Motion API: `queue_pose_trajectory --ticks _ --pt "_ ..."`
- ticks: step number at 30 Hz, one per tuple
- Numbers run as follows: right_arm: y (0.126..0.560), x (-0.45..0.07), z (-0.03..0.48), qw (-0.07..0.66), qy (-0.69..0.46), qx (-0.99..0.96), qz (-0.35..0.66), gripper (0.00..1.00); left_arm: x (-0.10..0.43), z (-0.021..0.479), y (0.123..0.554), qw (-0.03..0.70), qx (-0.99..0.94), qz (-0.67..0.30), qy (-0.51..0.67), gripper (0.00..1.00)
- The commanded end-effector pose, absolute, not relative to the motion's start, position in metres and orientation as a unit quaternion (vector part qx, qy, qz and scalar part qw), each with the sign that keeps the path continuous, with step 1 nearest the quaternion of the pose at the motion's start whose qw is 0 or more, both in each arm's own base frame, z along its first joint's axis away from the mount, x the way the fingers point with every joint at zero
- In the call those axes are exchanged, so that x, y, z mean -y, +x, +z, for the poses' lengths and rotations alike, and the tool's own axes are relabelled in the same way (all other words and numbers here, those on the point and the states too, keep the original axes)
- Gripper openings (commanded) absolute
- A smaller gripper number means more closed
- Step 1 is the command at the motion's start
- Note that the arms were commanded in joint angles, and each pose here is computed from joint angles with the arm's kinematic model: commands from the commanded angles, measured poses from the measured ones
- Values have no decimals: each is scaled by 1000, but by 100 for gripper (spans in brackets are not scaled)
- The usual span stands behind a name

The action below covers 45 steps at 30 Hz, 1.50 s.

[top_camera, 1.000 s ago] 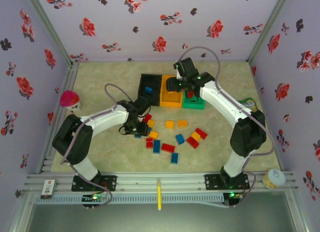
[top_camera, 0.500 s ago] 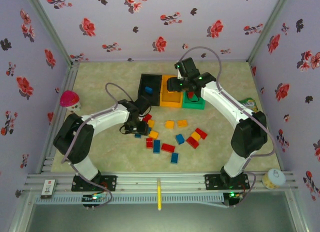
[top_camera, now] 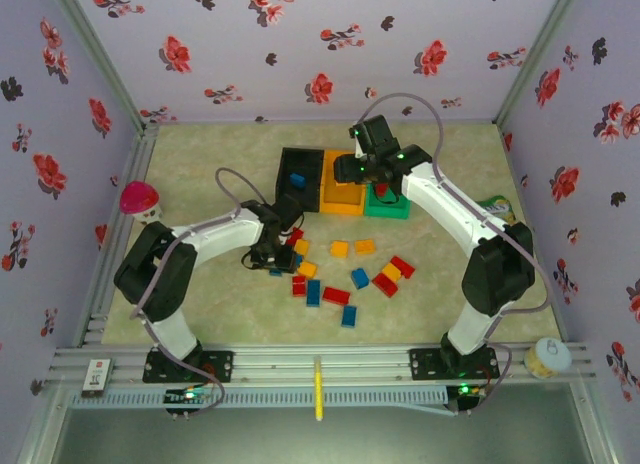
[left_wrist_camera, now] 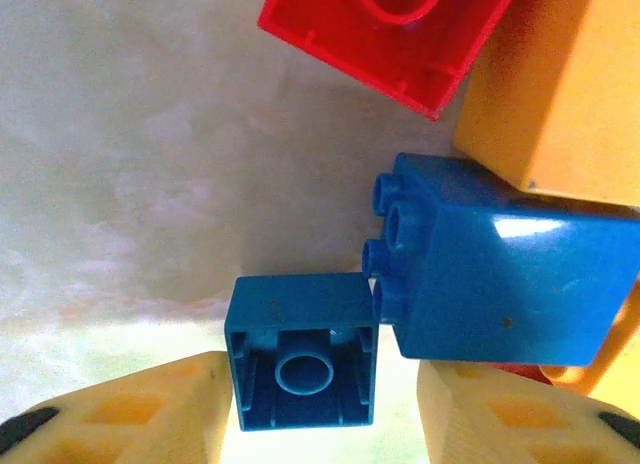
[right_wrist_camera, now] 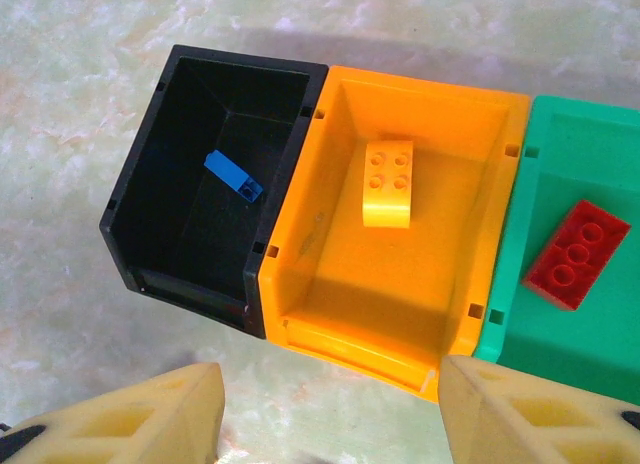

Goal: Sort the legos into containers by color

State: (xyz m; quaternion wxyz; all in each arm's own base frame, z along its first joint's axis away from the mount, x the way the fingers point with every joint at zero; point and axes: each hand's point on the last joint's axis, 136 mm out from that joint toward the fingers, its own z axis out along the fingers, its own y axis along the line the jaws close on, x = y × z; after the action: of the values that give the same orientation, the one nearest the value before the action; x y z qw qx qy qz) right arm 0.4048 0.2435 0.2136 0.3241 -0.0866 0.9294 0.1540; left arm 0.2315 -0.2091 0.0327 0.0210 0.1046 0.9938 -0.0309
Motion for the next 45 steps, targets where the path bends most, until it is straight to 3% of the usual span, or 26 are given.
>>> queue_pose_trajectory --ticks 1,11,20,27,33,45 --pt "405 -234 225 337 -72 -927 147 59 205 27 230 18 -993 -13 117 48" --pt "403 -229 227 339 -70 -927 141 58 196 36 233 30 -992 7 121 31" --pt "393 -223 225 350 -68 -922 147 57 198 126 260 122 -985 -1 121 30" --pt "376 -208 223 364 -61 -918 143 57 216 189 320 241 -962 -47 118 31" --pt "355 -203 214 366 -60 -916 153 57 233 211 384 334 -933 -67 114 30" --pt "318 -195 185 352 -65 -923 138 56 267 177 486 396 -909 -85 98 30"
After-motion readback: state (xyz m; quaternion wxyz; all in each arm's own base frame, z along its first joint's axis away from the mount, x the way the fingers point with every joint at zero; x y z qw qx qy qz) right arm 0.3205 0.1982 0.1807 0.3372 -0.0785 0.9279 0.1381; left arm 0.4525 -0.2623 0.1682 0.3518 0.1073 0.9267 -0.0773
